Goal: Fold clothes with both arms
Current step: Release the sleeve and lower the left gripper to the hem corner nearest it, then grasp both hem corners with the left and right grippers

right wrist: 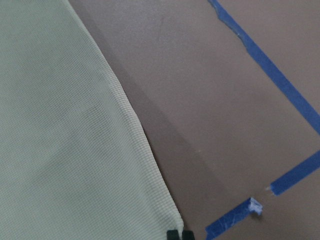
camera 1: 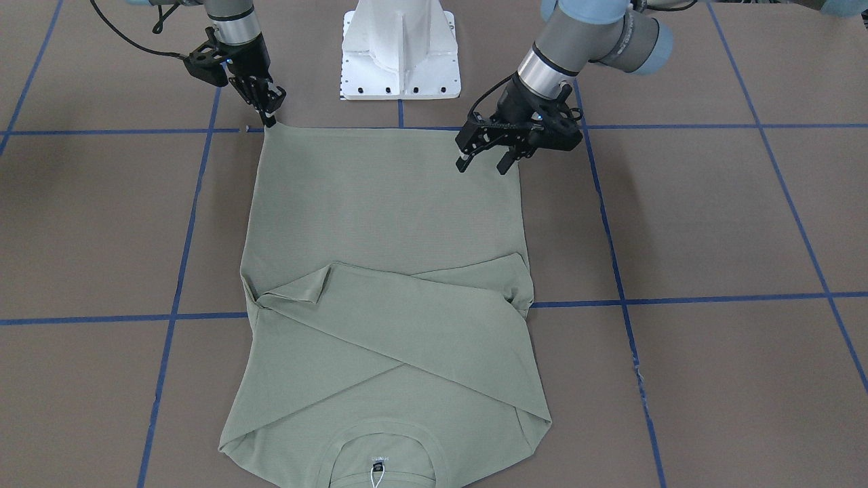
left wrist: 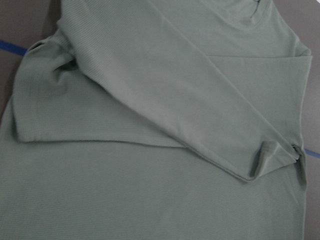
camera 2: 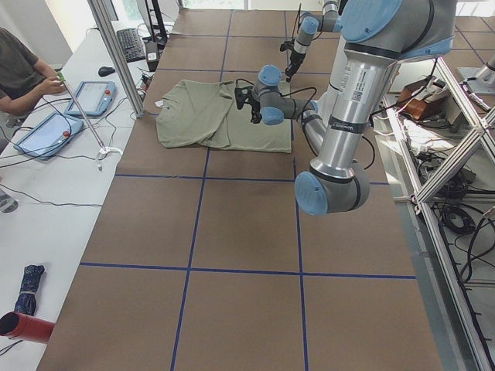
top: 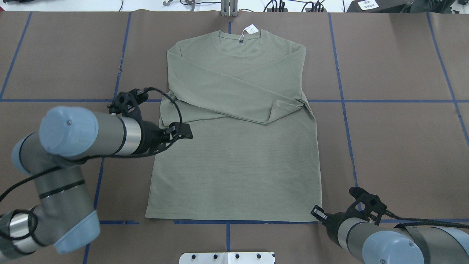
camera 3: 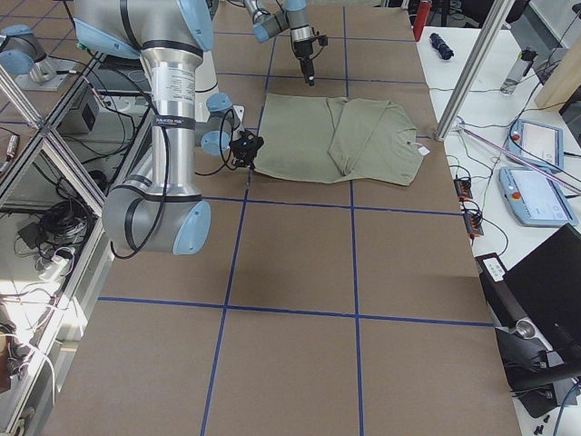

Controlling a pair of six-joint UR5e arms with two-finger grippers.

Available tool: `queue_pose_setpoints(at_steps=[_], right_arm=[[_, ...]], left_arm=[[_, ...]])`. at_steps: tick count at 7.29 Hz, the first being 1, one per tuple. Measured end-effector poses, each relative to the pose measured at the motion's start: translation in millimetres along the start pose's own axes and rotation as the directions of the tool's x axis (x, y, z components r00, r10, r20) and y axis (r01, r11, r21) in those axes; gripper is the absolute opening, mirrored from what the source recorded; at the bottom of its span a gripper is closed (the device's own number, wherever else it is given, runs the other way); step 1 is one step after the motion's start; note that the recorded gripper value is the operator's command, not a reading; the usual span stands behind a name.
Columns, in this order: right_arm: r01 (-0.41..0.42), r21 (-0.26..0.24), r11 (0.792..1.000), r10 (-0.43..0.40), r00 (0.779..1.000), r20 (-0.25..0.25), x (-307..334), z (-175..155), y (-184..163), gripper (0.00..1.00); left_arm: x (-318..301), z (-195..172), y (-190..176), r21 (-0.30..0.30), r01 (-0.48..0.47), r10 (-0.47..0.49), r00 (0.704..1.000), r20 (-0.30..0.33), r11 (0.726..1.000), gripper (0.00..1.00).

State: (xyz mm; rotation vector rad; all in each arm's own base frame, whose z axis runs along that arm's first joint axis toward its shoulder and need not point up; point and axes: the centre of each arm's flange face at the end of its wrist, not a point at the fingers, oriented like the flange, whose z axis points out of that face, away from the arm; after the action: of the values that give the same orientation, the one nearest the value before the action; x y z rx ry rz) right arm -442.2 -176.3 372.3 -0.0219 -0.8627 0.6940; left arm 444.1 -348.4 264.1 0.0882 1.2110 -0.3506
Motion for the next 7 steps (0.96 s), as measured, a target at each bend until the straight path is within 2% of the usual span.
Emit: queue_pose_setpoints(at_steps=[1, 3, 6, 7], right_arm=[[0.0, -0.001, 1.0, 0.0, 1.0, 0.0, 1.1, -2.3, -1.2, 0.0], [0.001, 0.0, 1.0, -0.001, 1.0, -0.003, 3.2, -3.1, -2.6, 0.0], [0.001, 0.0, 1.0, -0.001, 1.0, -0.002, 3.3, -3.6, -3.0, 0.0], [0.002, 0.0, 1.0, -0.002, 1.0, -0.002, 3.4, -3.8, -2.8, 0.0]], left_arm=[[-29.7, 3.3, 34.0, -0.008, 0.004, -0.004, 0.998, 0.057, 1.0, 0.77], [-75.5, 19.3, 85.7, -0.023, 0.027, -0.023, 0.986, 0.163, 0.999, 0.76], [-97.5, 30.8, 115.7, -0.051, 0.029, -0.016, 0.972, 0.235, 0.998, 0.75], [-101.4, 34.5, 118.4, -0.052, 0.028, -0.014, 0.966, 0.258, 0.998, 0.59]])
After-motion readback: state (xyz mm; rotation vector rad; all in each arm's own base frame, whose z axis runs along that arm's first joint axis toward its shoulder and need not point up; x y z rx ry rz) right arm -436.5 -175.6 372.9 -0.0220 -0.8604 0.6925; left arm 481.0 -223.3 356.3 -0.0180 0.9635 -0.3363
